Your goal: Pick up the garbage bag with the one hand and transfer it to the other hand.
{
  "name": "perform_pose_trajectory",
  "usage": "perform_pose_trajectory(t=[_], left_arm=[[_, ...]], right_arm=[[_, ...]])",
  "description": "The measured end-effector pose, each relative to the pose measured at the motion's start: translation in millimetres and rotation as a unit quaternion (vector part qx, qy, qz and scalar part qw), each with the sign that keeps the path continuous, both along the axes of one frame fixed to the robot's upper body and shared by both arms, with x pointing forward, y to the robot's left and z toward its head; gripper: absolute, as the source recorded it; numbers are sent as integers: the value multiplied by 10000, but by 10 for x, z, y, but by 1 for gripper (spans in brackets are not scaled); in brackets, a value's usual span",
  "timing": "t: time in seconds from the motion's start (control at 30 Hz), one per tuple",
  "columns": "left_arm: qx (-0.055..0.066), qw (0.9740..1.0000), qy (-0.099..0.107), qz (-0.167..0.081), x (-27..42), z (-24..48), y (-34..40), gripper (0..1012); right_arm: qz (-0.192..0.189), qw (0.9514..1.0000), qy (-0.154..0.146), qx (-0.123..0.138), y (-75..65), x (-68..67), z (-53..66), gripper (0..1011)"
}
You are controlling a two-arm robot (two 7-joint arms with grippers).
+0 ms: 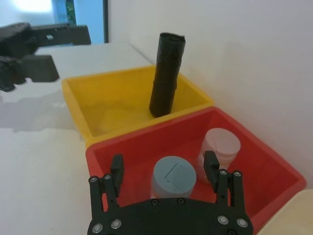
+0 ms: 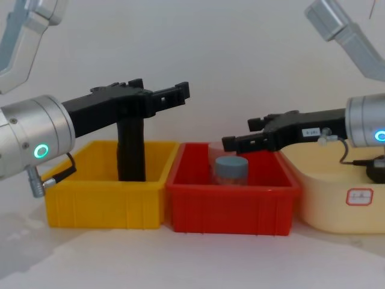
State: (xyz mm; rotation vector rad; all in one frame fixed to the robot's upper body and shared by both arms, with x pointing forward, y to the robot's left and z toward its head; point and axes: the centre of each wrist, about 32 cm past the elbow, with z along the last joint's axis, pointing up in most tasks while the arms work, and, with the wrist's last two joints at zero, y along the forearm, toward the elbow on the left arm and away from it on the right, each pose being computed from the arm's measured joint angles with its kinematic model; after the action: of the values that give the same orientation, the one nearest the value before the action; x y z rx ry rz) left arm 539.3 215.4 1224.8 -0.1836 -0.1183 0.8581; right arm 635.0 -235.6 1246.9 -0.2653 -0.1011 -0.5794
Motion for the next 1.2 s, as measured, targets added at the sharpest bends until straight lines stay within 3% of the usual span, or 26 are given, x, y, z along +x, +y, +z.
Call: perform_pose_trajectory(t=[0.47, 1.2], left_arm=[[3, 10000, 1, 21, -4, -2, 9, 1001], [5, 10000, 5, 32, -7, -5, 15, 1000]], right_arm=[[107, 9997, 198, 25, 53, 226, -84, 1001], [184, 9990, 407, 34, 69, 391, -167, 1001]])
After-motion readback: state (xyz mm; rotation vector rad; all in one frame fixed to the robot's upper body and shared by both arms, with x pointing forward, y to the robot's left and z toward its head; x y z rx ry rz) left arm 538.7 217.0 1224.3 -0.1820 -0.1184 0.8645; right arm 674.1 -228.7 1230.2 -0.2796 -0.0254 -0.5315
